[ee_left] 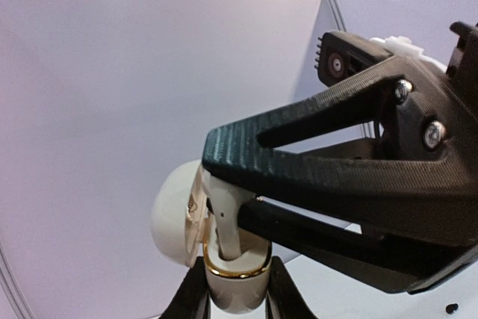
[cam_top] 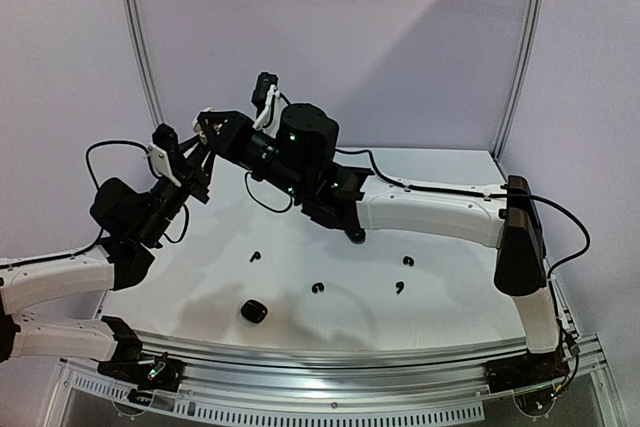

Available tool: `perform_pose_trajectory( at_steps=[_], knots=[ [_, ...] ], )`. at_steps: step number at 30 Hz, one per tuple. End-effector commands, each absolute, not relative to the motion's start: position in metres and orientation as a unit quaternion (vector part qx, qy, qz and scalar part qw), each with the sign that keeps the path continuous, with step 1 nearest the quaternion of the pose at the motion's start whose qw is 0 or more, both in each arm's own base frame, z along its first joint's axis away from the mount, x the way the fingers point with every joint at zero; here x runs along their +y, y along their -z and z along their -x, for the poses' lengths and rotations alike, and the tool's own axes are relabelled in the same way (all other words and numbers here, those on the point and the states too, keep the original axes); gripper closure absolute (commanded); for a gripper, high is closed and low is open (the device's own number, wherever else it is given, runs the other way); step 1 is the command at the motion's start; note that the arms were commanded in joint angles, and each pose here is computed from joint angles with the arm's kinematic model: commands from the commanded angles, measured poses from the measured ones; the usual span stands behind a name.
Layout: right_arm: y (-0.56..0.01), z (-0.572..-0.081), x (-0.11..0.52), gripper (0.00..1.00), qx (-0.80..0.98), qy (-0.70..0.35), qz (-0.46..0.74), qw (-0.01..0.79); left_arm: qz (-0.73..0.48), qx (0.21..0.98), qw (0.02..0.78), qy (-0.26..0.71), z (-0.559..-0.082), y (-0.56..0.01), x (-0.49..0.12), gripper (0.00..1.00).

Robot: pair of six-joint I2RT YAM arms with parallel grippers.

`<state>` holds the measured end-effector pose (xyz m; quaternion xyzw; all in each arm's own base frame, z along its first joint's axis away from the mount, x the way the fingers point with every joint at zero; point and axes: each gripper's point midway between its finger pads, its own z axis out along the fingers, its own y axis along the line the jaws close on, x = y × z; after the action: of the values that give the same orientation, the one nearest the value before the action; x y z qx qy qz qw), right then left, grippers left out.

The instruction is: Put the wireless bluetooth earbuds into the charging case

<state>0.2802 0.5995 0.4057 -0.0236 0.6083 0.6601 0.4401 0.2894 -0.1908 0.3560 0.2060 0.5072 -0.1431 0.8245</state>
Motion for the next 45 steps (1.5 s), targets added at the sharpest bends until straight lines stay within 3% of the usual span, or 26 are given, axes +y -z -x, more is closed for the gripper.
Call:
perform_pose_trajectory(
  at_steps=[1, 17, 45],
  knots=[
    [-0.3532, -0.2954, 0.6055, 0.87, 0.661, -0.617, 0.016, 0.427, -0.186, 0.459, 0.856, 0.150, -0.2755, -0.3875, -0.1846, 1.00],
    [-0.3511, -0.2965, 0.6002, 0.78, 0.662, -0.618, 0.001, 0.424, -0.187, 0.461, 0.855, 0.148, -0.2756, -0.3869, -0.1844, 1.00],
    [-0.3498, -0.3031, 0.5978, 0.79, 0.677, -0.601, -0.032, 0.425, -0.187, 0.473, 0.847, 0.155, -0.2799, -0.3823, -0.1874, 1.00]
  ],
)
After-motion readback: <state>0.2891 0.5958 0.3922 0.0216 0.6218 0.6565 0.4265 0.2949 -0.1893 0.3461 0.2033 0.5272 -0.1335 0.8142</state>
